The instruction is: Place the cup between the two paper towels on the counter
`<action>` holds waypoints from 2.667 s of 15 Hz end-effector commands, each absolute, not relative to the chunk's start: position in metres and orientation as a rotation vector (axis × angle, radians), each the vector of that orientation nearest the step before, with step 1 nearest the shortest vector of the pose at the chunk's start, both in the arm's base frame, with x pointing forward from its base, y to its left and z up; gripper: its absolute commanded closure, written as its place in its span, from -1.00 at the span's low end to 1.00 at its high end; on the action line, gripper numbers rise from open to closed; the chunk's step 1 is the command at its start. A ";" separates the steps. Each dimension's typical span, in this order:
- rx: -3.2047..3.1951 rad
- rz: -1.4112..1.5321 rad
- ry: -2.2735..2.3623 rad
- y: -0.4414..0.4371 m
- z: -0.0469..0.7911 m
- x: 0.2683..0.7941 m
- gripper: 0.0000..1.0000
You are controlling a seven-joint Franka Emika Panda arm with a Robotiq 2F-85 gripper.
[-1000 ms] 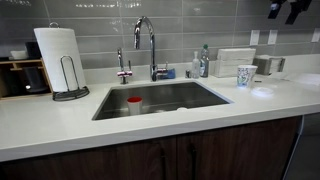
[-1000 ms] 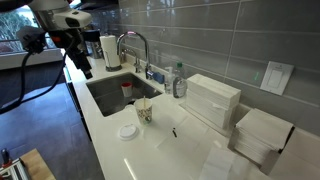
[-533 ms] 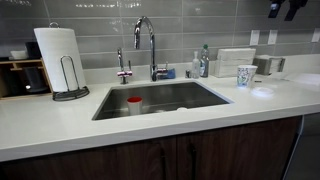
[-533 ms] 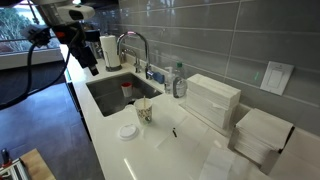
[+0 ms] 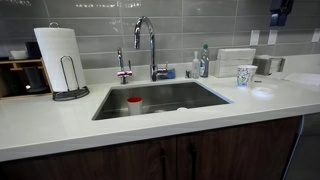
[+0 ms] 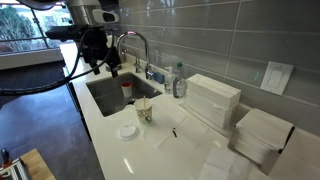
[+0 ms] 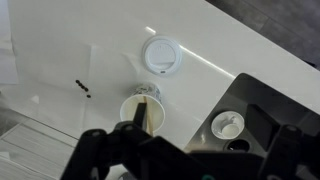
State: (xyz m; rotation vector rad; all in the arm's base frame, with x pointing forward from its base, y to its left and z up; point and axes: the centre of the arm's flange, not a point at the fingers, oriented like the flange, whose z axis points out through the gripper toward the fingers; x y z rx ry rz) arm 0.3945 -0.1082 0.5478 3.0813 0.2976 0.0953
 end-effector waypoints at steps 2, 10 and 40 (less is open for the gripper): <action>3.014 0.019 0.549 -0.134 0.532 0.429 -1.00; 2.960 0.160 0.657 -0.162 0.496 0.465 -1.00; 3.019 0.161 0.658 -0.223 0.391 0.524 -1.00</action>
